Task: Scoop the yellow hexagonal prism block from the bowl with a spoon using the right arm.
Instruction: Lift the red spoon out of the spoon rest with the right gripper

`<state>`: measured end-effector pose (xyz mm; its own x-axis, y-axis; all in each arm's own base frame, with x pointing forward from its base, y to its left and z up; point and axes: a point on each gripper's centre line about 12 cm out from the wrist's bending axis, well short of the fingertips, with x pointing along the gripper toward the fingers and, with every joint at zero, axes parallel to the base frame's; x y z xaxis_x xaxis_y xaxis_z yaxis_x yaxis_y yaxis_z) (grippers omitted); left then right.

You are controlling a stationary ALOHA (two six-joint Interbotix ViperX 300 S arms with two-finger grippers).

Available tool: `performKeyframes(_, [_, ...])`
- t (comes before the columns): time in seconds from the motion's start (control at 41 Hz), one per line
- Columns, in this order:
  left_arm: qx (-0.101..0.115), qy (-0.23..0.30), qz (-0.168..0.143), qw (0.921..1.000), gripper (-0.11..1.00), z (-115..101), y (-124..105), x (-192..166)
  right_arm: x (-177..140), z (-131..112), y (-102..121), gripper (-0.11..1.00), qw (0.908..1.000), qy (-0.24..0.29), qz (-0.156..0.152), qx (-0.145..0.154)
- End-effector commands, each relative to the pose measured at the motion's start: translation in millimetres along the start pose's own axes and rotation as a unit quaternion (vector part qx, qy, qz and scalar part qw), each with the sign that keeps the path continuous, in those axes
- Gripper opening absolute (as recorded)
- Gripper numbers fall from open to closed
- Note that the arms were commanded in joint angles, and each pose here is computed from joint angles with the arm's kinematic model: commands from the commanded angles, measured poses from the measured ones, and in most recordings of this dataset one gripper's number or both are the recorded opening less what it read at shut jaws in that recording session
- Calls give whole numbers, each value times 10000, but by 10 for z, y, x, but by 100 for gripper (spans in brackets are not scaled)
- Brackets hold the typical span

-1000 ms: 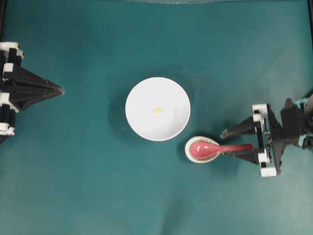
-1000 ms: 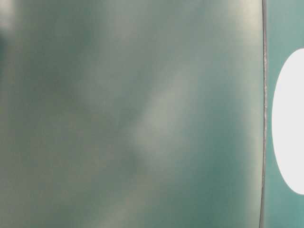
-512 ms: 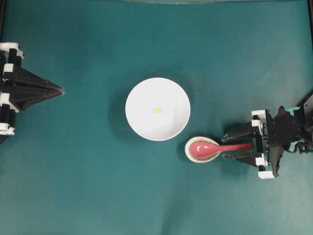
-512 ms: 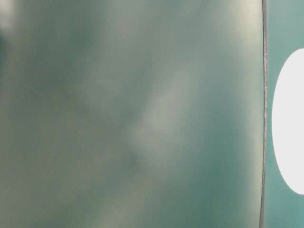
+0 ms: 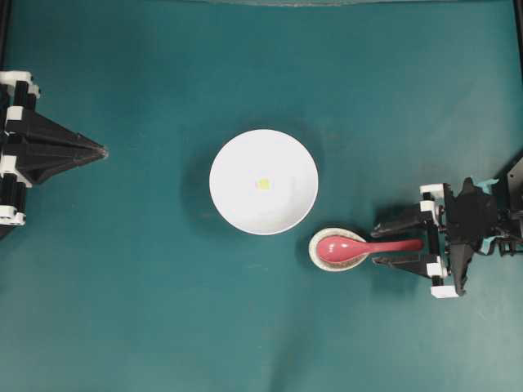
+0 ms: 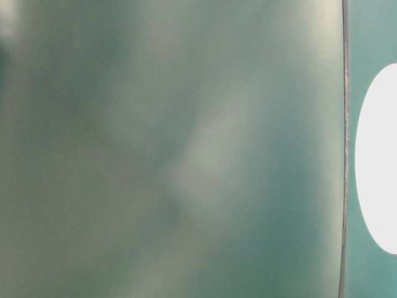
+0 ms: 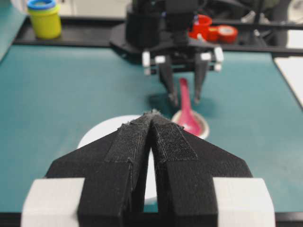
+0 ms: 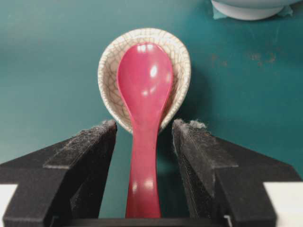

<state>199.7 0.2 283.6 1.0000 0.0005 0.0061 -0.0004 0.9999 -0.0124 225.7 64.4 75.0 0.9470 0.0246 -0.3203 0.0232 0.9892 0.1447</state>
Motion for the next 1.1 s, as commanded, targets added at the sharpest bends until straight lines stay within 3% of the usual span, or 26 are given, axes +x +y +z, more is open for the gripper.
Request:
performKeyframes(0.0, [0, -107, -3, 9999, -1, 91, -2, 28, 6, 18, 23, 56, 10000, -26, 36, 19])
performKeyframes(0.219, [0, -100, -11, 9999, -1, 89, -5, 28, 9, 20, 29, 46, 10000, -32, 45, 20])
performKeyframes(0.39, [7, -84, -12, 10000, -1, 85, -5, 28, 16, 37, 34, 23, 10000, -66, 49, 39])
performKeyframes(0.732, [15, -31, -3, 10000, -1, 73, -2, 28, -66, 385, 99, 23, 9979, -537, 231, 262])
performKeyframes(1.073, [23, -46, -5, 10000, -1, 81, -2, 29, -139, 943, 121, 23, 9966, -682, 333, 336])
